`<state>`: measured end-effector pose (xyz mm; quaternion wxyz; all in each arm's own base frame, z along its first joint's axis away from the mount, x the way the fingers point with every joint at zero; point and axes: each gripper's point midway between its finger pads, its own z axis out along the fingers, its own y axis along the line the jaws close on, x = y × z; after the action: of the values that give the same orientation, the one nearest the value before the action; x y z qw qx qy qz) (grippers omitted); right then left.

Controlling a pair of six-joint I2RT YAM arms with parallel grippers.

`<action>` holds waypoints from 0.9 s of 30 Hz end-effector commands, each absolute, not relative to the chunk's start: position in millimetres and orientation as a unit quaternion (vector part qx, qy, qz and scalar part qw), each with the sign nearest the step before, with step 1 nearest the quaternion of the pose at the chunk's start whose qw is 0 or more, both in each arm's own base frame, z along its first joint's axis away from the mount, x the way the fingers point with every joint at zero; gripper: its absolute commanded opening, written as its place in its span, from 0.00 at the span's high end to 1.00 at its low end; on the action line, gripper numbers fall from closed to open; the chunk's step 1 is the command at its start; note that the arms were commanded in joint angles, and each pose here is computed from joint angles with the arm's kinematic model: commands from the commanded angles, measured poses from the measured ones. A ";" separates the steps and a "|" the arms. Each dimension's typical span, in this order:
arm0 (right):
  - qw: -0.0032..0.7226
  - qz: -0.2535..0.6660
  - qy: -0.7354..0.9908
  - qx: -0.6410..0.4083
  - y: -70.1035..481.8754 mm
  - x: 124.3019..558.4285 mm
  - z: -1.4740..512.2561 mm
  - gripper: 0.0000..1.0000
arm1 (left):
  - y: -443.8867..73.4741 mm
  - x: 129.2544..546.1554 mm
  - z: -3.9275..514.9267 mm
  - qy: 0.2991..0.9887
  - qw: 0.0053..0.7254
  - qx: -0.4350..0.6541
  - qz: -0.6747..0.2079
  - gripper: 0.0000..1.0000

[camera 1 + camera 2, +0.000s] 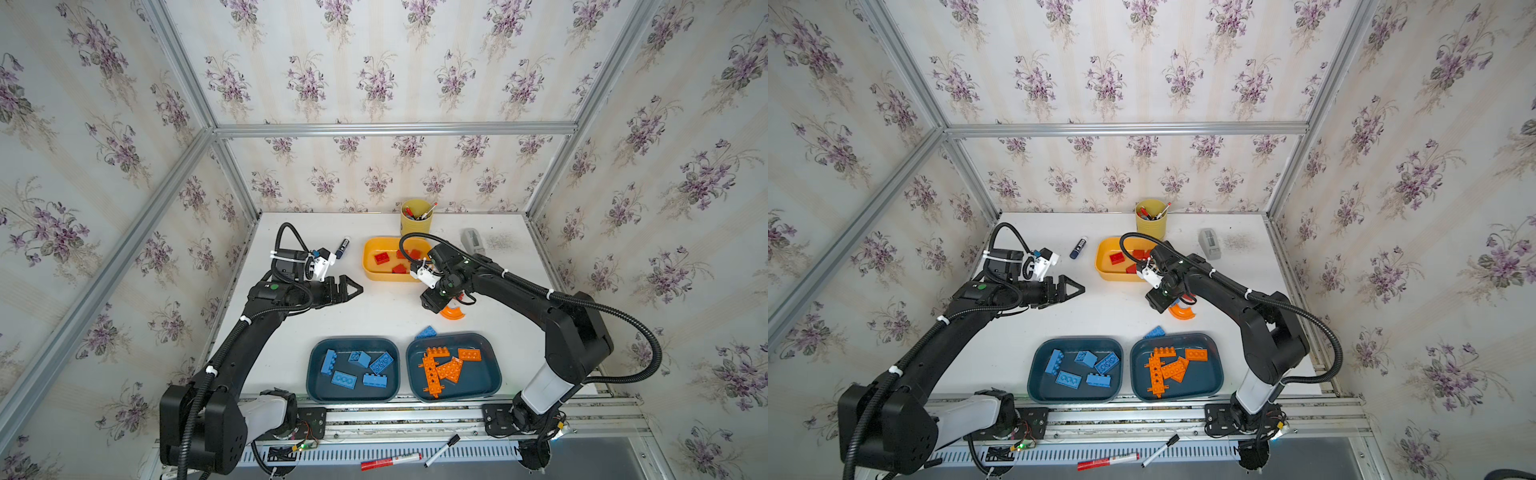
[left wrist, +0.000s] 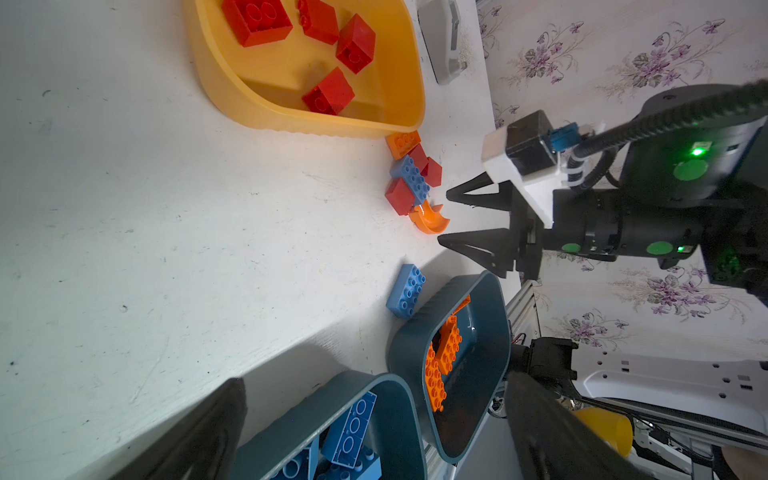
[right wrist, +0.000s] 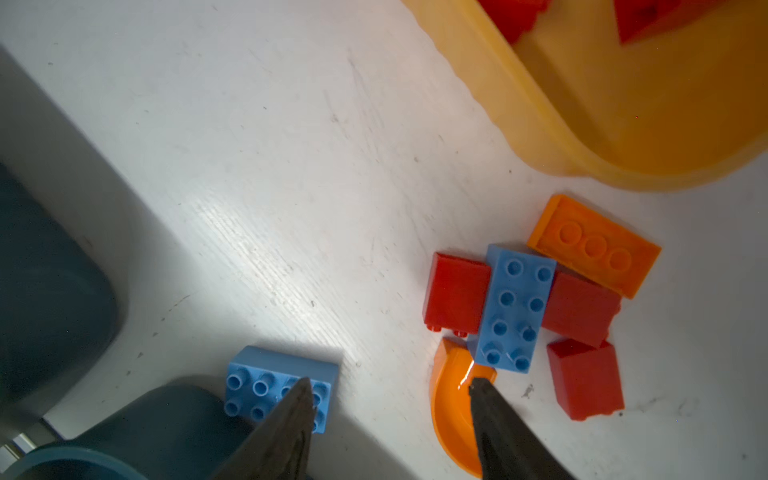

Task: Sort the legos into containers by color
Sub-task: 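Move the right gripper back to the pile and lower over the bricks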

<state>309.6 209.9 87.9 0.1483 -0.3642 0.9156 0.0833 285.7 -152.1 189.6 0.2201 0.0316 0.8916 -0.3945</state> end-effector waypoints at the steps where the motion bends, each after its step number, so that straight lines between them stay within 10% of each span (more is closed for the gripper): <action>1: 0.159 0.065 0.943 -0.286 202.8 319.2 77.6 0.29 | -155.7 288.3 196.6 0.885 0.226 0.048 -0.404 0.01; 27: 0.134 0.061 0.969 -0.200 193.4 339.0 41.3 0.41 | -158.7 294.3 190.5 0.883 0.221 0.048 -0.411 0.01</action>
<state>335.6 188.0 38.9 0.1334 -0.2032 0.9686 0.0518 292.7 -156.5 186.9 0.2121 0.0353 0.8891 -0.4040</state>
